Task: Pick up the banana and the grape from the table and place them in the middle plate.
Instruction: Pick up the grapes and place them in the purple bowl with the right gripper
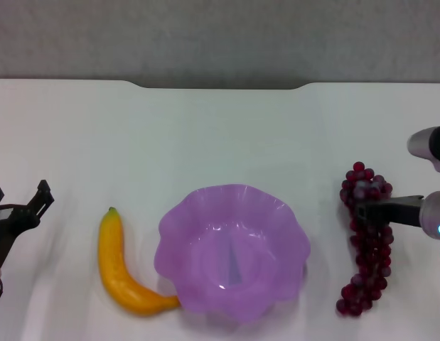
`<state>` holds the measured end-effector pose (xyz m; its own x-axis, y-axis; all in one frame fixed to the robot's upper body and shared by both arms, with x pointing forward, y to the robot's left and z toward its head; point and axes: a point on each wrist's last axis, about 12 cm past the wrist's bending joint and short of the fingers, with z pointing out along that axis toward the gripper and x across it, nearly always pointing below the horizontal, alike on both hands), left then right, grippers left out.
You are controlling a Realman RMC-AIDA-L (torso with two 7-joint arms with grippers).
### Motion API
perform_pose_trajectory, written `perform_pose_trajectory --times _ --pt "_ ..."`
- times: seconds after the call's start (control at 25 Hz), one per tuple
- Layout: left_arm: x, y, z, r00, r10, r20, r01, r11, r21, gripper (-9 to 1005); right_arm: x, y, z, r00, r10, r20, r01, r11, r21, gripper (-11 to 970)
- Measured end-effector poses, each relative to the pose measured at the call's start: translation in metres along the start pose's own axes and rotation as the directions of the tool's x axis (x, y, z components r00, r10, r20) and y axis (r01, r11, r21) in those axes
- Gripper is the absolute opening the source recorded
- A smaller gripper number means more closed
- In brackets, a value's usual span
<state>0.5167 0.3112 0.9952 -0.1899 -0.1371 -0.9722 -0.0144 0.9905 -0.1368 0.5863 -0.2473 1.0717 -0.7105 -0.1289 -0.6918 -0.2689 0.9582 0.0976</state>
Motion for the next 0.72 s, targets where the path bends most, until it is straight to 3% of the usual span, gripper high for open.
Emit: perform_pose_trajectory --times 0.72 --pt "0.000 0.000 0.000 1.000 0.004 -0.001 -0.004 1.000 0.002 909 -0.002 0.011 -0.013 0.987 -0.079 0.138 0.080 0.997 0.002 185"
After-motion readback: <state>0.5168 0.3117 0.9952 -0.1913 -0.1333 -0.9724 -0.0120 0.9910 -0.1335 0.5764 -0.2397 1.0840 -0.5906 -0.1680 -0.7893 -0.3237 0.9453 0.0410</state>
